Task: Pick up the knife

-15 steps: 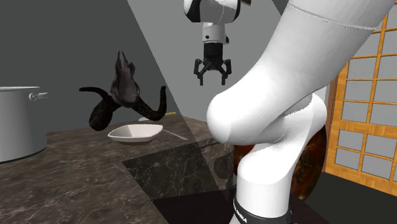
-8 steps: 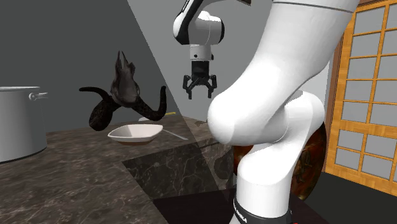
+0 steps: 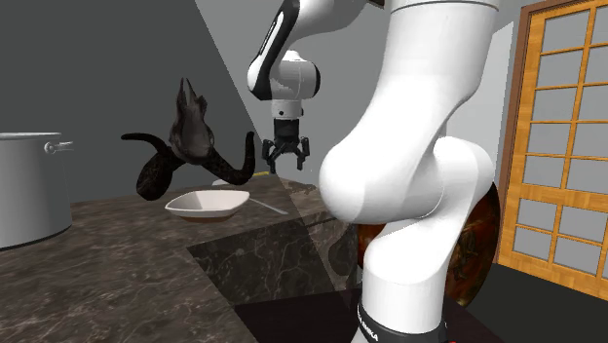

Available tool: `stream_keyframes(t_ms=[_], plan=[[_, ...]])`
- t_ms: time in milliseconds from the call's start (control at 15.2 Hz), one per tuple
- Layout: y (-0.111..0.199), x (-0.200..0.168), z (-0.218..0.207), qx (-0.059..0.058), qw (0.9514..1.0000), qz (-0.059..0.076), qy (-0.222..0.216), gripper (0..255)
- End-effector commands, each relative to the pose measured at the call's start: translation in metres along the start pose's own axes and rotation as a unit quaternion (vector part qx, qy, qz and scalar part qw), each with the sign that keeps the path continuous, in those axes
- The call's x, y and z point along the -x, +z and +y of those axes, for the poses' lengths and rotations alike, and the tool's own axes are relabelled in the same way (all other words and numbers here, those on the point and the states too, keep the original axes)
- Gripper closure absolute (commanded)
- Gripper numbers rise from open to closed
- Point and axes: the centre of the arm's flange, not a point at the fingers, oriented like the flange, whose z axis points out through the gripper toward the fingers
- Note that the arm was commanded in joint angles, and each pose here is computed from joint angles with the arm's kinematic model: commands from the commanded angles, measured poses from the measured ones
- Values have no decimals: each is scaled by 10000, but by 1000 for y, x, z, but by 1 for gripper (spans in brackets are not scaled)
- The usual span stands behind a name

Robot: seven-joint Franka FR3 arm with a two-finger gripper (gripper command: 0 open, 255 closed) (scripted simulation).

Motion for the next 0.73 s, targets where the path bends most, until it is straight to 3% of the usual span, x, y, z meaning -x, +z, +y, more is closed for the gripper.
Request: stream_keyframes(t_ms=[0, 396, 660], plan=[[22, -18, -11, -7, 9997, 18, -226, 0], [78, -60, -46, -22, 9961, 56, -881, 0], [96, -60, -48, -23, 9958, 58, -910, 0]])
